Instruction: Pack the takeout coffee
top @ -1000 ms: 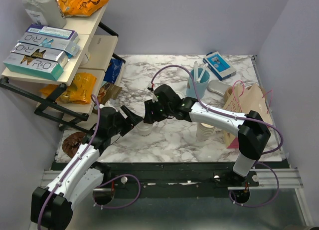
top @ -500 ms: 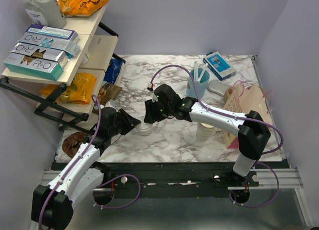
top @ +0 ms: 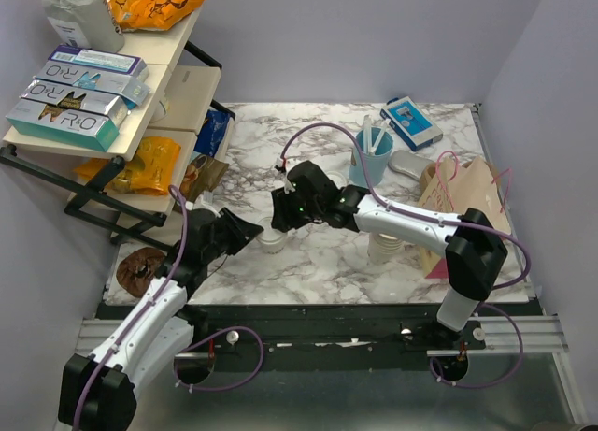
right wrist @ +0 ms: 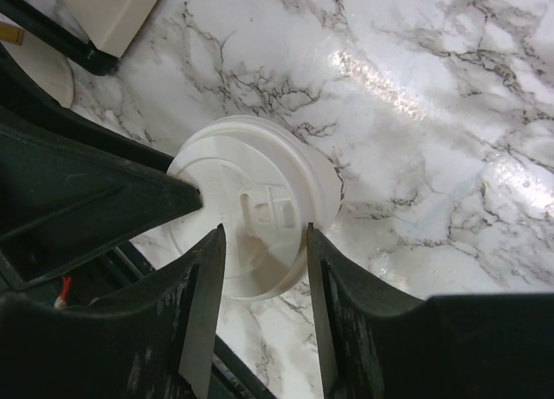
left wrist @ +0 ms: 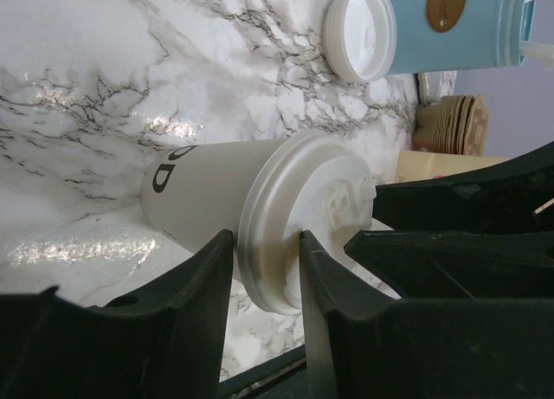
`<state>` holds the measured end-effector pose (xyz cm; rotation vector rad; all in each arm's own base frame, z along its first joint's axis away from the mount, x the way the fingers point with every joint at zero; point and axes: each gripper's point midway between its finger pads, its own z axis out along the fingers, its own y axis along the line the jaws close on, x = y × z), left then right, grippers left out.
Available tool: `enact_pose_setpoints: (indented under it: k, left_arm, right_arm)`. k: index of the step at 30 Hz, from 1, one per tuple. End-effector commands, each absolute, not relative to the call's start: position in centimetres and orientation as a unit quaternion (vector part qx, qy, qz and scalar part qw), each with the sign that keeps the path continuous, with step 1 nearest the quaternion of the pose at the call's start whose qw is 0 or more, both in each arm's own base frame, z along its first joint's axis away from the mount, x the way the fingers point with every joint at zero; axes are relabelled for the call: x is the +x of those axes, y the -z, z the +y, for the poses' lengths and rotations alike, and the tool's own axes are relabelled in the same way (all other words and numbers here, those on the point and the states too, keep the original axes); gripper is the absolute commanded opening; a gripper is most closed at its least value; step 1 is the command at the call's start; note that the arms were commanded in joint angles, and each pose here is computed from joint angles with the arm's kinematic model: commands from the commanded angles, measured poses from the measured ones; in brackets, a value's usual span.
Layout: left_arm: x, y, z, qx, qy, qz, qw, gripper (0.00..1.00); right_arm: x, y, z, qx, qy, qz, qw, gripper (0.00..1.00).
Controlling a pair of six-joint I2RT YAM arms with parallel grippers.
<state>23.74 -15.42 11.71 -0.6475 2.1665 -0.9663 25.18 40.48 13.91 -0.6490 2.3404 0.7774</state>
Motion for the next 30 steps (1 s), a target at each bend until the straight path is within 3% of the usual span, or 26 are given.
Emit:
enact_pose_setpoints:
  k: [1, 6, 11, 17, 22, 26, 30]
  left_arm:
    - [19.8, -4.5, -13.4, -0.274, 0.292, 0.878, 0.261, 0.45]
    - [18.6, -3.0, -13.1, -0.282, 0.285, 0.883, 0.245, 0.53]
    - [19.1, -4.4, -13.2, -0.274, 0.292, 0.879, 0.260, 0.60]
    - [21.2, -8.8, -13.8, -0.255, 0.312, 0.866, 0.298, 0.80]
    - [22.1, -11.3, -14.4, -0.244, 0.332, 0.855, 0.315, 0.85]
    - [22.4, -12.8, -14.2, -0.238, 0.331, 0.852, 0.330, 0.99]
    - [22.7, -14.1, -14.0, -0.234, 0.329, 0.848, 0.345, 0.99]
  right_arm:
    - [24.0, -9.4, 39.5, -0.291, -0.235, 0.880, 0.293, 0.50]
    - [24.6, -7.9, 38.9, -0.288, -0.206, 0.887, 0.297, 0.50]
    - [24.9, -9.9, 39.0, -0.287, -0.210, 0.879, 0.318, 0.50]
    - [25.2, -15.0, 40.4, -0.258, -0.253, 0.868, 0.339, 0.59]
    - [26.3, -17.9, 41.2, -0.229, -0.268, 0.862, 0.365, 0.66]
    - [27.1, -19.3, 41.3, -0.209, -0.265, 0.860, 0.383, 0.70]
    - [27.9, -20.5, 41.0, -0.192, -0.257, 0.857, 0.403, 0.75]
